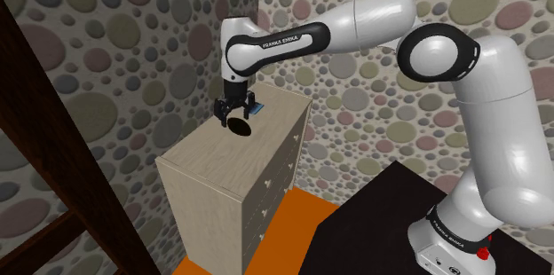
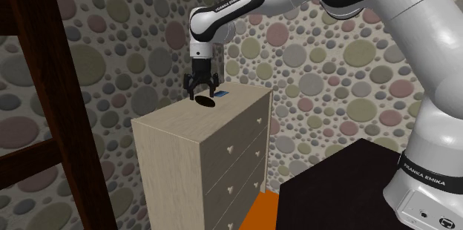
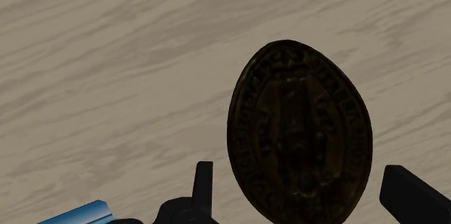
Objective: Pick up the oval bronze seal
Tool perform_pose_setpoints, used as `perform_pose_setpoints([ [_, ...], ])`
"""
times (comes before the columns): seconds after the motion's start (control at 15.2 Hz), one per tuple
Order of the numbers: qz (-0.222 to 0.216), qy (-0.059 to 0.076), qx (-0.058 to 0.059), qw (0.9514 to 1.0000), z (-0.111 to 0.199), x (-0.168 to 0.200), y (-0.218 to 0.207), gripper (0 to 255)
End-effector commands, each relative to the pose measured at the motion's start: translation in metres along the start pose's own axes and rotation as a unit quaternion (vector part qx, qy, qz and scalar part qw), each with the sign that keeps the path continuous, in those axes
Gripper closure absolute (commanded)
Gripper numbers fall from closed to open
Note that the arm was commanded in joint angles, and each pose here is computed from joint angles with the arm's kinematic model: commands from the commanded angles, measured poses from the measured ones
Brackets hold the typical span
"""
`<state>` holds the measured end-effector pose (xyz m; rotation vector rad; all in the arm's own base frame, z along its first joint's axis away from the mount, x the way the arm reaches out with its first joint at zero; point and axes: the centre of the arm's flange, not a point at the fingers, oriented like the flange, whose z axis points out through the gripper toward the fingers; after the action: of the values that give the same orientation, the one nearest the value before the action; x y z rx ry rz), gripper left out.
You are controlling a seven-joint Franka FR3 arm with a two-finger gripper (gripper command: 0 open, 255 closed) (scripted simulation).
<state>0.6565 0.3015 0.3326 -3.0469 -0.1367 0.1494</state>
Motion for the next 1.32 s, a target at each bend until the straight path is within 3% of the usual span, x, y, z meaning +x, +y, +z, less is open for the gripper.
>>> perform_pose_setpoints([
  [0.0,0.0,0.0,0.0,1.0,0.002,0.0,0.0,255],
  [0.59,0.0,0.0,0.0,1.0,0.002,0.0,0.0,255],
  [1.25,0.0,0.0,0.0,1.0,-0.05,-0.004,-0.005,255],
])
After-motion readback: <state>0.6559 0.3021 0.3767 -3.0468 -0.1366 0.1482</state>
